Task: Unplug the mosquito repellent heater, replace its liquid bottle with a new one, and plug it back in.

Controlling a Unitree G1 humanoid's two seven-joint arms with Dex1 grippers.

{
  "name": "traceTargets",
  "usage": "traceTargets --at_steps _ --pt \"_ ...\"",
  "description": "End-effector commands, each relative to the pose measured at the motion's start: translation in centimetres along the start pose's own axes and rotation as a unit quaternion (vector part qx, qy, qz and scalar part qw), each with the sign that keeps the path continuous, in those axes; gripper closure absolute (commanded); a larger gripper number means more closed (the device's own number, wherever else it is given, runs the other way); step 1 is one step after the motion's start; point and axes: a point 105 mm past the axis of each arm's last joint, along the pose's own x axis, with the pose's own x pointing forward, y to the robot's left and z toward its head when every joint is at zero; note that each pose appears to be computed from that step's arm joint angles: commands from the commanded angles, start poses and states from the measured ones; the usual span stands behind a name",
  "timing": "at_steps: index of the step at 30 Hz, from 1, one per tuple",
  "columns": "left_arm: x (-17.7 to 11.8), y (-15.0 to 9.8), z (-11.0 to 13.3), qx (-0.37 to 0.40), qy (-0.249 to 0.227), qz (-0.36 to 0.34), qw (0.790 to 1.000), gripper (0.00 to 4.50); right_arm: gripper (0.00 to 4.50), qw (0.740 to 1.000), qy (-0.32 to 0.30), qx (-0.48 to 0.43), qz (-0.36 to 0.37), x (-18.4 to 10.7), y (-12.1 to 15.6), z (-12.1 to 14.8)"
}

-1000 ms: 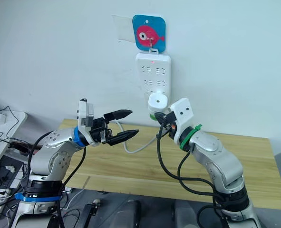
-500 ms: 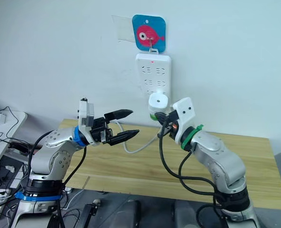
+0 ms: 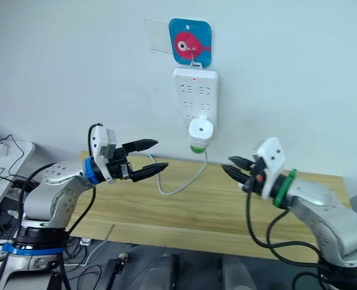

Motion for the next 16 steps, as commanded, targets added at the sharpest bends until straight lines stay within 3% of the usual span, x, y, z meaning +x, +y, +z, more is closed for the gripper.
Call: traceTargets --at_steps 1,6,16 --pt "-0.7 0.2 0.6 0.035 0.009 0.014 0.999 0.0 1.76 0.999 -0.028 -0.038 0.007 -1.3 0.3 1.0" --pt "-1.2 1.4 0.2 0.055 0.029 0.053 0.997 0.0 0.06 0.998 -0.03 -0.054 -0.02 -2.4 -0.7 0.2" --pt "-1.3 1.3 -0.4 0.057 0.038 0.047 0.997 0.0 0.06 0.992 -0.03 -0.046 -0.115 -3.5 -3.7 -1.1"
